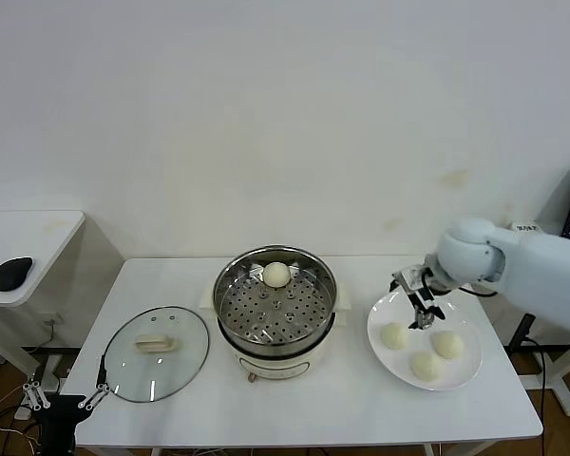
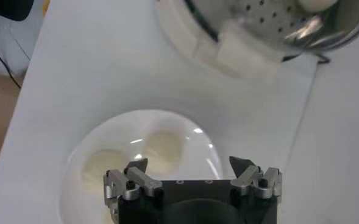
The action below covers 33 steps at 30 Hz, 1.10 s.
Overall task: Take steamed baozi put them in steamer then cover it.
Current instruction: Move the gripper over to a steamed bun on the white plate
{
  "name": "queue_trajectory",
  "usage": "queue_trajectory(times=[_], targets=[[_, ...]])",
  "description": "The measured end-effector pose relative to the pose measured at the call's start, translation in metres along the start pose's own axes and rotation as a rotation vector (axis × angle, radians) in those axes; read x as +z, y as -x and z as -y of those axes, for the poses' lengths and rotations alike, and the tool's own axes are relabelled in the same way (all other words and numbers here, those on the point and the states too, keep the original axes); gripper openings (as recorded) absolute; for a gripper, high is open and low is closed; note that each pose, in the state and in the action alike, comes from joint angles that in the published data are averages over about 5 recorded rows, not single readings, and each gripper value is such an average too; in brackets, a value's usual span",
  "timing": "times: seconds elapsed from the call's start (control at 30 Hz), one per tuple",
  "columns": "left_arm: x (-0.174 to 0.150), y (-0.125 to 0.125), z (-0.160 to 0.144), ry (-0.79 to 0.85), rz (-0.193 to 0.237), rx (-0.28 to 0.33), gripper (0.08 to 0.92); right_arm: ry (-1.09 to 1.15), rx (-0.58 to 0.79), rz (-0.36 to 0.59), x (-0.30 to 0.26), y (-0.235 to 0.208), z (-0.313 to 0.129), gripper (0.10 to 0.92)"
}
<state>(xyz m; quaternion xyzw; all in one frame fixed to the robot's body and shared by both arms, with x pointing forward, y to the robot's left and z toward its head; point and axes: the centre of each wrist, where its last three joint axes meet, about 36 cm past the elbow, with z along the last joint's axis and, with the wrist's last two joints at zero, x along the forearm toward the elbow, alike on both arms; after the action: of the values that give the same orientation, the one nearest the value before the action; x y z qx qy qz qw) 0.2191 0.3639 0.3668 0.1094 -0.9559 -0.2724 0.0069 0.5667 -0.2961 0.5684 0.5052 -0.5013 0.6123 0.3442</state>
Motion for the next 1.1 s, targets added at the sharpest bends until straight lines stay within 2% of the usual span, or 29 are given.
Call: queue_trajectory(times=[0.67, 1.1], targets=[[0.007, -0.002, -0.004, 0.012, -0.024, -0.010, 0.823, 0.109, -0.065, 0.000, 0.024, 0.084, -0.005, 0.823], [0.008, -0.003, -0.004, 0.009, -0.027, -0.014, 0.823, 0.148, -0.073, 0.003, 0.030, 0.117, -0.008, 0.820]])
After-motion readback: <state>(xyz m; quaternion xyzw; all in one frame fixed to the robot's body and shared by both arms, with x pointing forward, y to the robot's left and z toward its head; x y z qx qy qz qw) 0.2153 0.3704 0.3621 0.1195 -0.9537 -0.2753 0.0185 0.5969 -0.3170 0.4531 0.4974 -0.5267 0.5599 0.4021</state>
